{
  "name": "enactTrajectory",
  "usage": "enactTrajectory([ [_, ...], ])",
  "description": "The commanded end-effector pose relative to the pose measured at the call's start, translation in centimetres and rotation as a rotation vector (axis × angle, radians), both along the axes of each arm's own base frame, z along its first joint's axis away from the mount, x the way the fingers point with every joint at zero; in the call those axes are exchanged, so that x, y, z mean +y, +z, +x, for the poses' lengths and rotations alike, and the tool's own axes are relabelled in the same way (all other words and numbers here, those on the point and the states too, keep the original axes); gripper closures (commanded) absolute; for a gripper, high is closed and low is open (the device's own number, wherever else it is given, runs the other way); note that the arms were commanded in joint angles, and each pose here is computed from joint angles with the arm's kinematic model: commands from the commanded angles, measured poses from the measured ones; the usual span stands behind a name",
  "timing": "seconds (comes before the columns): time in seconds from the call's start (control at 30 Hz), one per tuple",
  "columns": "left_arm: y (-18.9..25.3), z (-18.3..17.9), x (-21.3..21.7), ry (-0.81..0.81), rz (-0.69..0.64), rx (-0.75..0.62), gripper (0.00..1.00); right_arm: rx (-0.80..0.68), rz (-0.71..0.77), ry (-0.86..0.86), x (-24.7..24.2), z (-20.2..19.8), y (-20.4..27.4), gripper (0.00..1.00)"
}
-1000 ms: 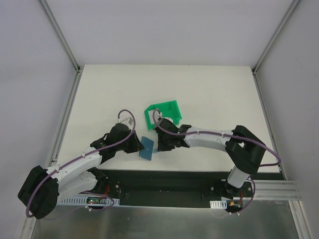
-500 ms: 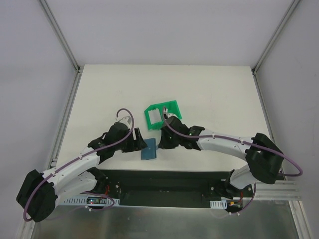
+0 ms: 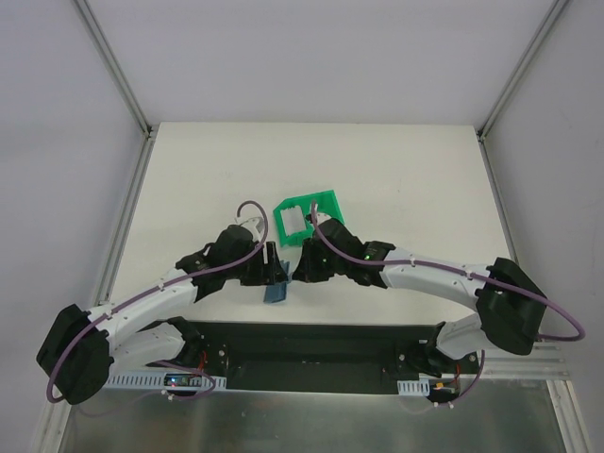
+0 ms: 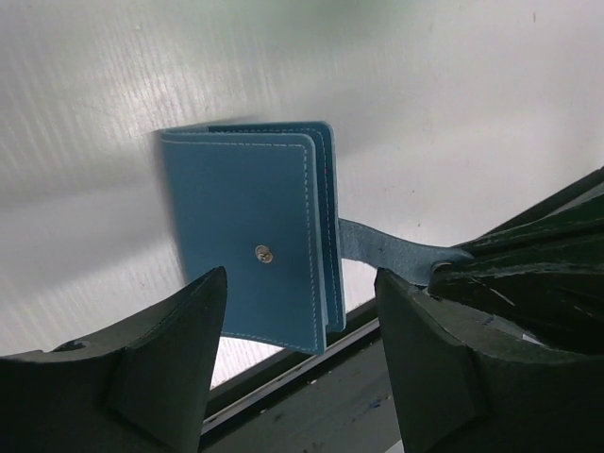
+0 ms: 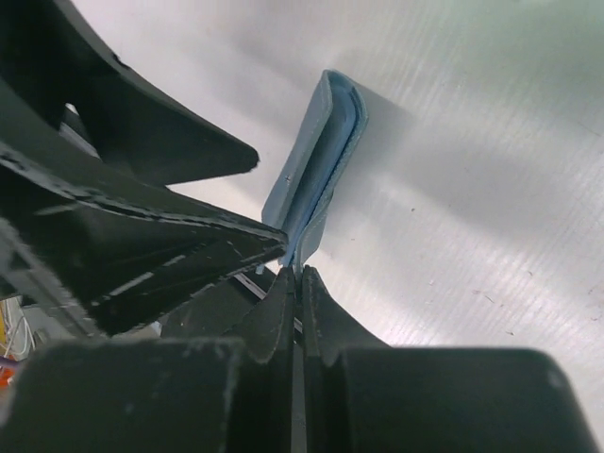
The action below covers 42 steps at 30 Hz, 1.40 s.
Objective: Put the credit cards into the card holder
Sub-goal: Open the card holder at the center of the board.
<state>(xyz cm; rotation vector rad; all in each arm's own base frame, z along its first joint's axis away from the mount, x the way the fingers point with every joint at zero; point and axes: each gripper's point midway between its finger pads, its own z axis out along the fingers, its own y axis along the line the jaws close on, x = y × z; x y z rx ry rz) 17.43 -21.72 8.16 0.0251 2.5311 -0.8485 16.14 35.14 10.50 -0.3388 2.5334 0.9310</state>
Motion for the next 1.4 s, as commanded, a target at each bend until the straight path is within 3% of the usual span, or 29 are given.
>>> enactTrajectory([
  [0.0, 0.9, -0.1, -1.0, -0.053, -0.001, -0.017, 0.38, -0.058, 0.116, 0.026, 1.3, 0.1, 3.5, 1.0],
  [0.23, 0.2, -0.2, -0.5, -0.045, 0.041, -0.009, 0.47, -0.064, 0.12, 0.035, 1.3, 0.1, 3.5, 1.0],
  [0.93, 0.6, 0.4, 0.2, -0.035, 0.092, -0.043, 0.53, -0.055, 0.067, 0.014, 0.6, 0.3, 2.3, 1.0],
  [1.37, -0.3, 0.5, 1.8, -0.012, 0.172, -0.049, 0.83, -0.068, 0.06, -0.001, 0.2, 0.4, 2.3, 1.0],
])
